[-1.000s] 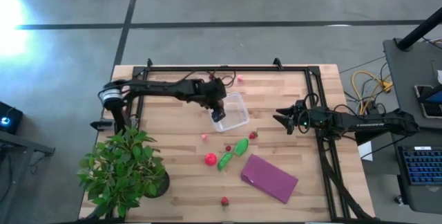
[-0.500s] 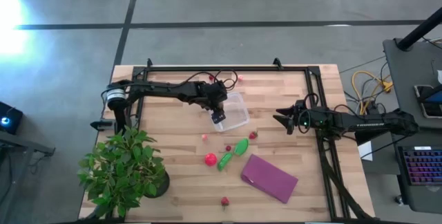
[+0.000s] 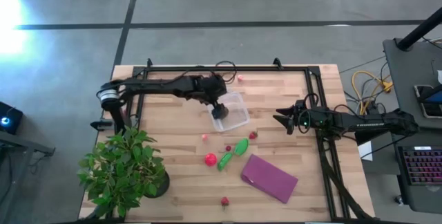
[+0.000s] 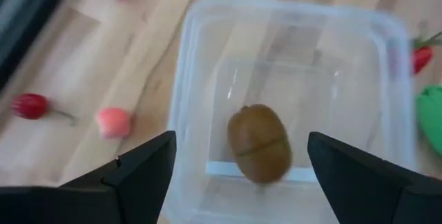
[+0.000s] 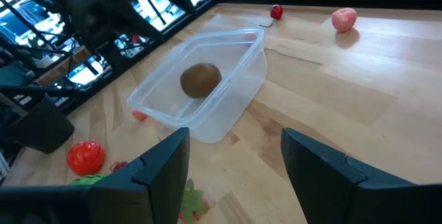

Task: Pick and placing Produce into tupperware
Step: Put the bottom pink peach into the transparent bin

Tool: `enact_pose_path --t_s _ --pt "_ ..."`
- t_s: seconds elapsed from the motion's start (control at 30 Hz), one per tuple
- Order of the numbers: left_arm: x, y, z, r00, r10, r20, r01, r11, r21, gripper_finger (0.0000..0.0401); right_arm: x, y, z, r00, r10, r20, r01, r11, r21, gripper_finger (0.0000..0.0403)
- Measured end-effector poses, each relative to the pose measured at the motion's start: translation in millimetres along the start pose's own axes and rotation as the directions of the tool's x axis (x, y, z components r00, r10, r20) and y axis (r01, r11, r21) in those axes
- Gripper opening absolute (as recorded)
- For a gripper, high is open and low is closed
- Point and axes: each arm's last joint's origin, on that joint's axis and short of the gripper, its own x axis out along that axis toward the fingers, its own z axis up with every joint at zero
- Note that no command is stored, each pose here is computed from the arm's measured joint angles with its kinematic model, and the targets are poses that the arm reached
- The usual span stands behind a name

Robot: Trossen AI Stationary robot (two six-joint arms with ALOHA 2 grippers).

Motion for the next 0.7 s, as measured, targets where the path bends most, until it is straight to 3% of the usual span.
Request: enact_pose_path --t_s 0.1,0.23,0.33,0.47,0.57,0.7 --pt "-24 2 -2 0.998 -0.017 -0.057 0.017 1.000 0.000 0.0313 0 0 0 1.000 0.000 0.000 0.000 1.000 0.000 0.0219" --pt "-45 1 -21 0.966 -0.111 -0.232 0.112 0.994 -0.012 0.0313 0 0 0 1.000 0.000 0.000 0.000 1.000 0.000 0.0219" --pt "-43 1 -36 0.945 -0.073 -0.320 0.080 0.997 0.008 0.0313 0 0 0 1.000 0.000 0.000 0.000 1.000 0.000 0.0219" --pt "-42 10 -34 0.956 -0.017 -0.294 0.025 0.999 0.025 0.0312 0 0 0 1.000 -0.001 0.000 0.001 1.000 -0.001 0.0219" --pt "-40 29 -25 0.969 0.019 -0.247 -0.051 0.991 -0.121 0.0312 0 0 0 1.000 -0.001 -0.001 0.001 1.000 -0.001 0.0219" --pt "-36 65 -10 0.985 0.065 -0.160 -0.118 0.932 -0.343 0.0309 0 0 0 1.000 0.000 -0.001 0.000 1.000 0.003 0.0219"
